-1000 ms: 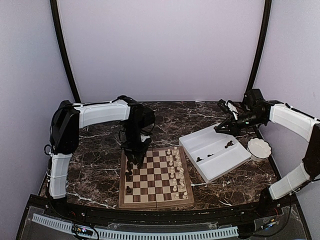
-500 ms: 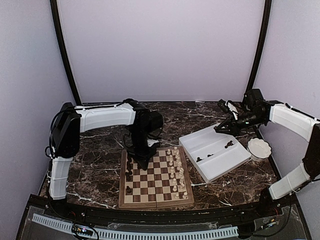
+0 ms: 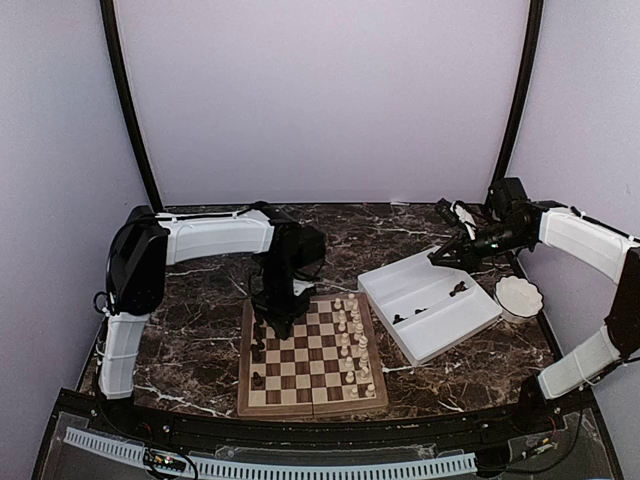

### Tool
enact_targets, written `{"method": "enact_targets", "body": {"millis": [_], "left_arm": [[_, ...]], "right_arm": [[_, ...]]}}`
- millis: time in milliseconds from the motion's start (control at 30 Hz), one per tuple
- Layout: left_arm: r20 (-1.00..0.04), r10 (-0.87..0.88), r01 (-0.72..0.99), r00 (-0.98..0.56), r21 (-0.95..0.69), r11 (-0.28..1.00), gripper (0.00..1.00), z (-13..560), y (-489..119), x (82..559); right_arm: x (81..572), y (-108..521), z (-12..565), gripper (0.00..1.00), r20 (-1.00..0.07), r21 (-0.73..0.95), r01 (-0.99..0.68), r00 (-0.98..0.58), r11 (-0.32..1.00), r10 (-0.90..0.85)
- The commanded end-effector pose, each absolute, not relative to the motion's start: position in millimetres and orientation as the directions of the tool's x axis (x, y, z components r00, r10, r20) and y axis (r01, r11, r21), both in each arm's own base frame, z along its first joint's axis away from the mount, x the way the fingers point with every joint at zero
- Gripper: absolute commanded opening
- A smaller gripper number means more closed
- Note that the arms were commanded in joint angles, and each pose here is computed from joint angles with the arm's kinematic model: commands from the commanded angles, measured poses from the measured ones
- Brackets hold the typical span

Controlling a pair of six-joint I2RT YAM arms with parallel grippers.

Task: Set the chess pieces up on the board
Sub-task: Place the pawn at f7.

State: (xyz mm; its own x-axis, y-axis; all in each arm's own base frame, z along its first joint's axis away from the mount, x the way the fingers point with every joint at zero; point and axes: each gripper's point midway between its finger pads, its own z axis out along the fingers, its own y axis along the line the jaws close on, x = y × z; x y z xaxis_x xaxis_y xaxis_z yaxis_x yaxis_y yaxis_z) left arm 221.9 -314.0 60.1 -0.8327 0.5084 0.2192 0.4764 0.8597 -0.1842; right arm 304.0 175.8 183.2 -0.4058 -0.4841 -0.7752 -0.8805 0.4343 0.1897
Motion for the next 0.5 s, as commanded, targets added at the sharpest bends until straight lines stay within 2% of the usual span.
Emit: {"method": "enact_targets", "body": {"millis": [0, 467], "left_arm": [[0.209, 0.508, 0.487, -0.835, -0.148, 0.861, 0.00, 60.7, -310.8, 229.4], [0.225, 0.484, 0.474, -0.846, -0.099, 0.875, 0.00, 56.0, -301.8, 233.9]], "right_arm": [[303.2, 177.6, 194.9, 0.05, -0.793, 0.169, -0.886, -0.382, 0.431, -0.474], [302.5, 178.0, 194.7, 0.06, -0.794, 0.173, -0.887, -0.383, 0.428, -0.472]]}}
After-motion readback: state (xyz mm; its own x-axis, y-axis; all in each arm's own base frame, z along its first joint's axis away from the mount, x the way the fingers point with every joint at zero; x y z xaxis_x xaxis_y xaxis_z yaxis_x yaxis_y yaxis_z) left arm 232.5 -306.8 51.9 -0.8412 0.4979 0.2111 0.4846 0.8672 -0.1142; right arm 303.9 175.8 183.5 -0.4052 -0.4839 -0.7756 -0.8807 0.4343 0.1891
